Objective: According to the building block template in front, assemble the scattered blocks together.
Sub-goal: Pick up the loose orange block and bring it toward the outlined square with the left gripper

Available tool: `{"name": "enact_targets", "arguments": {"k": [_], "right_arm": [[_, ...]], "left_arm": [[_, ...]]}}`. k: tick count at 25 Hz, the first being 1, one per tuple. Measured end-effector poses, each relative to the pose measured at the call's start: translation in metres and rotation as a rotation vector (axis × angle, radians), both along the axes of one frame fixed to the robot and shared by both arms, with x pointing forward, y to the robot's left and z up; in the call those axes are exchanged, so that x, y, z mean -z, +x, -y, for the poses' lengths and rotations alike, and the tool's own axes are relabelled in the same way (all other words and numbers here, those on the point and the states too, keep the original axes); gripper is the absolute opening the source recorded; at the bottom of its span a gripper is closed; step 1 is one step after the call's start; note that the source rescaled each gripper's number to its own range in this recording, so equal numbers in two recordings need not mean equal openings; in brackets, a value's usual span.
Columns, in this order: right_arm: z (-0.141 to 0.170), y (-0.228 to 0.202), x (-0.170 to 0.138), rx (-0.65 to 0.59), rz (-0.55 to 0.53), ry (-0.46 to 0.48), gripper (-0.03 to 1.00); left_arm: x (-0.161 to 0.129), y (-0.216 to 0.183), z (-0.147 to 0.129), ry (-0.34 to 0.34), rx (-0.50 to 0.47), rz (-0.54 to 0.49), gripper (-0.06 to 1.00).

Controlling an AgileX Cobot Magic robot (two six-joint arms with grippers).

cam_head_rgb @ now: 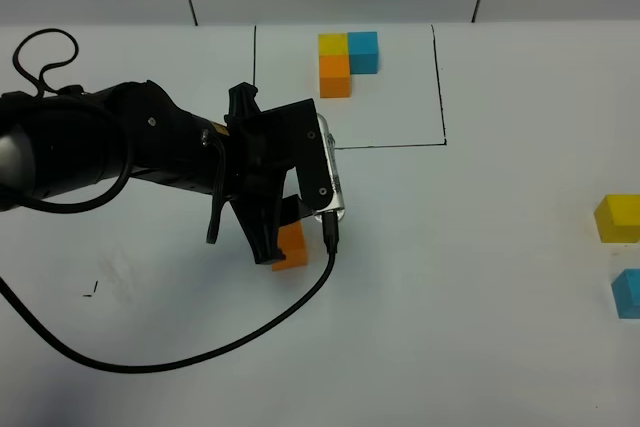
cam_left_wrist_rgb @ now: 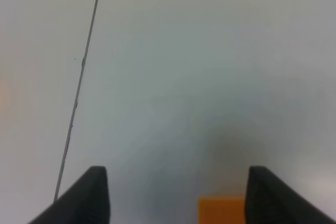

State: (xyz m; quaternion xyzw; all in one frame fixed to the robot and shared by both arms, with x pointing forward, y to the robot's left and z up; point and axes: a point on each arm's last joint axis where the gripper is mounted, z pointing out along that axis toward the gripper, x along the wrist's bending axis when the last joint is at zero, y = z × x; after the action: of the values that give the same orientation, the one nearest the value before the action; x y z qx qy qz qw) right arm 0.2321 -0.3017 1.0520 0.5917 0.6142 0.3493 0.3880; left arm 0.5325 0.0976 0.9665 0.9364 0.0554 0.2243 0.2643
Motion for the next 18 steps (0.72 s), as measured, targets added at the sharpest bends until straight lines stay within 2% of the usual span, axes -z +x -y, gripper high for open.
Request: {"name": "enact_targets", "arguments": {"k": [1,4,6,9,12,18], "right_arm": [[0.000,0.000,0.000,0.000,0.000,0.000,0.01],[0.000,0.000,0.000,0.000,0.000,0.000,0.01],[0.000,0.000,0.000,0.000,0.000,0.000,0.01],[0.000,0.000,0.000,0.000,0.000,0.000,0.01],[0.000,0.000,0.000,0.000,0.000,0.000,0.01],[0.000,0.000,0.000,0.000,0.000,0.000,0.01]], "left_arm": [[0.001,-0.001,0.000,0.007,0.006,-0.004,0.59],[0.002,-0.001,-0.001,0.013,-0.003,-0.020,0.19],[0.002,-0.001,-0.002,0.000,-0.033,-0.037,0.07],[0.001,0.000,-0.002,-0.067,-0.150,-0.081,0.01],[-0.001,0.004,-0.002,-0.187,-0.345,-0.154,0.00],[-0.005,0.011,-0.004,-0.549,-0.864,-0.384,0.00]]}}
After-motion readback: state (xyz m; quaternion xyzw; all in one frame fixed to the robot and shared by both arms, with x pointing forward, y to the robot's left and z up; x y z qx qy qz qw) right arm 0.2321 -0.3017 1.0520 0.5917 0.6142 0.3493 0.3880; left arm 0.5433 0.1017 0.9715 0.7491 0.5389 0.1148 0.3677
